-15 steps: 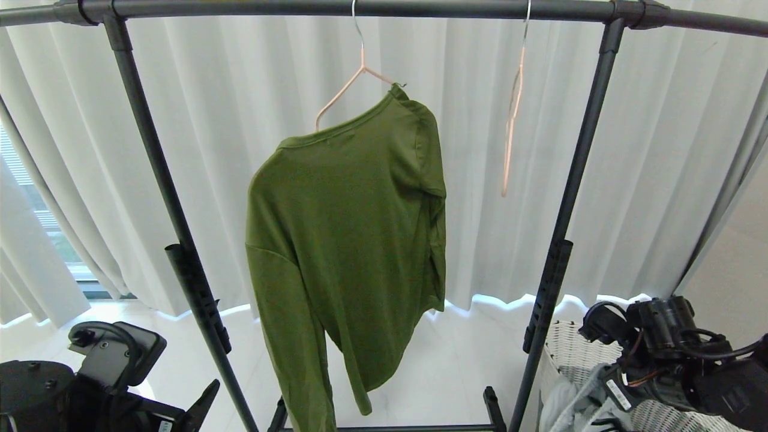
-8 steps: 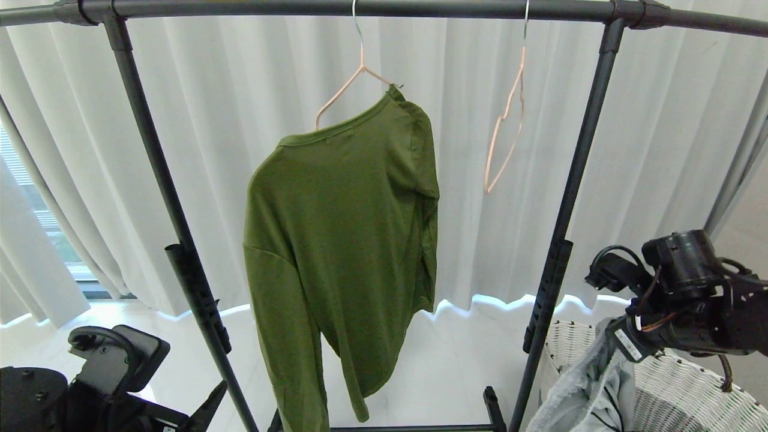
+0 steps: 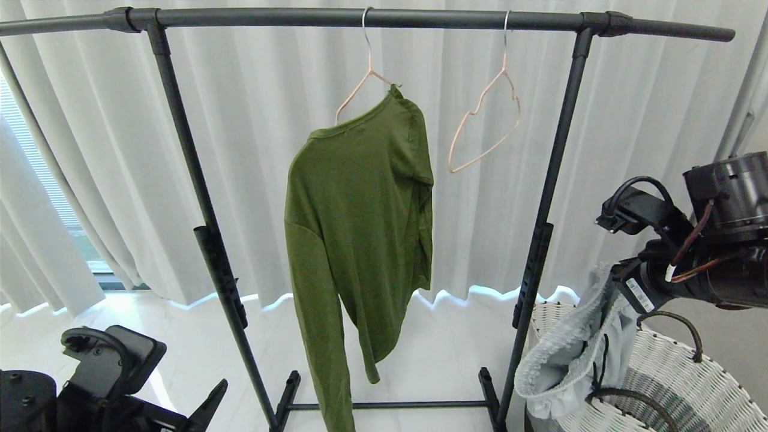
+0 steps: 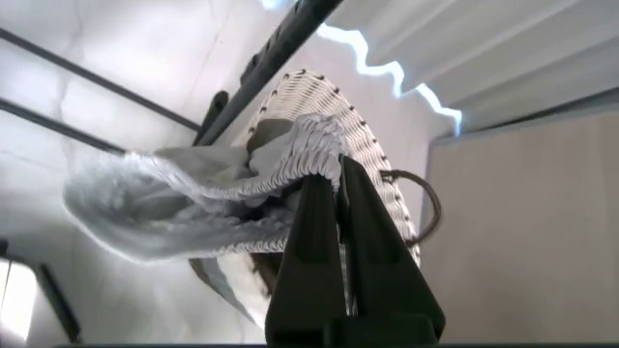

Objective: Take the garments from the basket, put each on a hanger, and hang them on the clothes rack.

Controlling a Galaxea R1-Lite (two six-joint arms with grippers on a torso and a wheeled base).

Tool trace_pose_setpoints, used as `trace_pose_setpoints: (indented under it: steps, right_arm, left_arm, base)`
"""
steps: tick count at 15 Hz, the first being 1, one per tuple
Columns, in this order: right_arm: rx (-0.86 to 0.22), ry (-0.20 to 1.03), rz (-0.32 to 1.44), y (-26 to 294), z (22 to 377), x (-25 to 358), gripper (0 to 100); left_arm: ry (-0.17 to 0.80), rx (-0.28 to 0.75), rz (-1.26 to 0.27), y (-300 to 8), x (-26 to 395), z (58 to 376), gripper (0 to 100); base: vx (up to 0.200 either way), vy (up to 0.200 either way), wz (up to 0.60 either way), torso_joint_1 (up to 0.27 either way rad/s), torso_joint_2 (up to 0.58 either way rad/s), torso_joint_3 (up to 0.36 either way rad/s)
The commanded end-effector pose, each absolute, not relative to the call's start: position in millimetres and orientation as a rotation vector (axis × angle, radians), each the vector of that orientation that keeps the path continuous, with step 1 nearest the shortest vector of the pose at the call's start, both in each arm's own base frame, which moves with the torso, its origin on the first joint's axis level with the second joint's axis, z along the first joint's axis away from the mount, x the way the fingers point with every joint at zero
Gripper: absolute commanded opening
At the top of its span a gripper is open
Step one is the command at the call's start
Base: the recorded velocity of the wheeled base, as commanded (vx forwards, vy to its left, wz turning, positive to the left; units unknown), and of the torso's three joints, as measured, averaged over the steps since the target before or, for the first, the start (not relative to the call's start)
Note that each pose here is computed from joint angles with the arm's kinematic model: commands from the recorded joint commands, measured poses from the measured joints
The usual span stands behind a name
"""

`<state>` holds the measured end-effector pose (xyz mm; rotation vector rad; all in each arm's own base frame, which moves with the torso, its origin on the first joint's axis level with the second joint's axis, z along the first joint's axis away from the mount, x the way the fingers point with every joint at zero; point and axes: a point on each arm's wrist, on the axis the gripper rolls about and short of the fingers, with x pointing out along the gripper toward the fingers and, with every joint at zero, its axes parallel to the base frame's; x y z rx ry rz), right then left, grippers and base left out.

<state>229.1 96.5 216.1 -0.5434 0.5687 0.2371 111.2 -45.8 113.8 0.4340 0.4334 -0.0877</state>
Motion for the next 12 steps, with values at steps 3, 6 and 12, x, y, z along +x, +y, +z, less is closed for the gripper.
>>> trace_pose_setpoints:
  steps: [3,6,12]
  right_arm:
    - [-0.546,0.501,0.287,109,230,218,0]
    - [-0.544,0.457,0.321,120,240,217,0]
    - [-0.555,0.441,0.371,137,241,219,0]
  left_arm:
    - [0.435,0.436,-0.091,-46,111,113,100]
    - [0.432,0.437,-0.098,-47,112,114,100]
    - [0.424,0.425,-0.102,-55,126,122,100]
  base:
    - [-0.067,0.0,0.0,-0.001,0.0,0.001]
    - [0.0,0.0,0.0,0.0,0.0,0.0]
    - [0.0,0.167,0.0,0.002,0.0,0.001]
